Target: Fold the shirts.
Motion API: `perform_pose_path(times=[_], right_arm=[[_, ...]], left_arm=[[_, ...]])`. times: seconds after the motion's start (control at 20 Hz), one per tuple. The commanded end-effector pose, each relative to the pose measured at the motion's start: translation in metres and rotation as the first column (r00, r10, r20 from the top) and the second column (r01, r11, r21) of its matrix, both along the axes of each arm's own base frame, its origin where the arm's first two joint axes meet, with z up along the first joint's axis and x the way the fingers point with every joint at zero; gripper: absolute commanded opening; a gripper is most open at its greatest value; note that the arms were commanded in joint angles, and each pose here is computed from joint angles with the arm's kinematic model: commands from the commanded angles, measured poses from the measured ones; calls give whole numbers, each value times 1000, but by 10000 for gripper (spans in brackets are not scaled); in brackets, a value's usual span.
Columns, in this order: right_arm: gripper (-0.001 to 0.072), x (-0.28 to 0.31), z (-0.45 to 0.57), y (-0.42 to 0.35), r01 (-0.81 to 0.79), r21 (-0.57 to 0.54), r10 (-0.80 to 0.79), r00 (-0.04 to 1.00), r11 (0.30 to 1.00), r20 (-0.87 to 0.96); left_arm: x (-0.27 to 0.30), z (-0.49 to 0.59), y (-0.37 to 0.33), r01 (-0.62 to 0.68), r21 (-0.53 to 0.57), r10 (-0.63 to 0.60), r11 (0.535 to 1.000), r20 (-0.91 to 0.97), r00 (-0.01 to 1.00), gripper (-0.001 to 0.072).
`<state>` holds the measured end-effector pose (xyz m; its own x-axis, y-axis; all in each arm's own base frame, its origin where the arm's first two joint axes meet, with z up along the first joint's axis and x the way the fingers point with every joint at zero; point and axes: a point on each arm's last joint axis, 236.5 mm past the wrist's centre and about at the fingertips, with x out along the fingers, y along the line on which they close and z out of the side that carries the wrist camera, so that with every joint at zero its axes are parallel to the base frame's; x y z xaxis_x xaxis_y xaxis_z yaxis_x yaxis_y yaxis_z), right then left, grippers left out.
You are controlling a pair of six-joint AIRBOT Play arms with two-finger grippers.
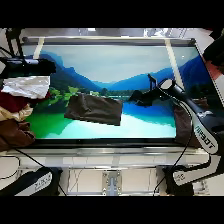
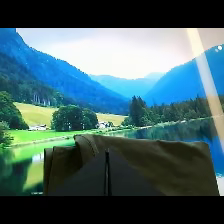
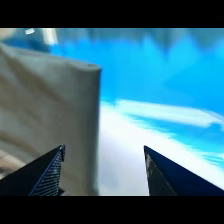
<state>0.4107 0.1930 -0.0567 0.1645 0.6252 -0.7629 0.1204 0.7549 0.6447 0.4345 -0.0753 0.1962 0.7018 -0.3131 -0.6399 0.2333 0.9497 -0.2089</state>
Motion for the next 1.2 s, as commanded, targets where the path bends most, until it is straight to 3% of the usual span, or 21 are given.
perform_pose_path(times=[0.0, 0.5, 0.55, 0.6, 0.65, 0.7, 0.9, 1.15], right_arm=[[605, -8, -18, 29, 86, 209, -62, 991, 974, -119], [616, -27, -42, 110, 28, 236, 6, 990, 971, -141], [557, -27, -39, 121, 11, 248, 24, 990, 969, -138], [381, -27, -35, 131, -7, 263, 43, 990, 965, -131], [158, -26, -27, 140, -31, 273, 64, 992, 962, -111], [26, -24, -16, 149, -58, 286, 85, 993, 957, -84], [17, 12, 65, 144, -213, 272, 171, 970, 938, 172], [16, 51, 129, -12, -49, -31, 56, 961, 998, 271]], left_arm=[[4, -12, 0, 1, 0, -1, 1000, -28, 1000, 10], [-1, -17, -1, 24, 16, -24, 1000, -52, 998, 9], [-1, -17, -1, 24, 16, -24, 1000, -52, 998, 10], [-1, -17, -1, 24, 16, -24, 1000, -52, 998, 10], [-1, -17, -1, 27, 19, -26, 999, -51, 998, 10], [-1, -17, -1, 29, 20, -28, 999, -50, 998, 10], [-1, -17, -1, 28, 20, -27, 999, -50, 998, 10], [-1, -17, -1, 28, 19, -27, 999, -50, 998, 10]])
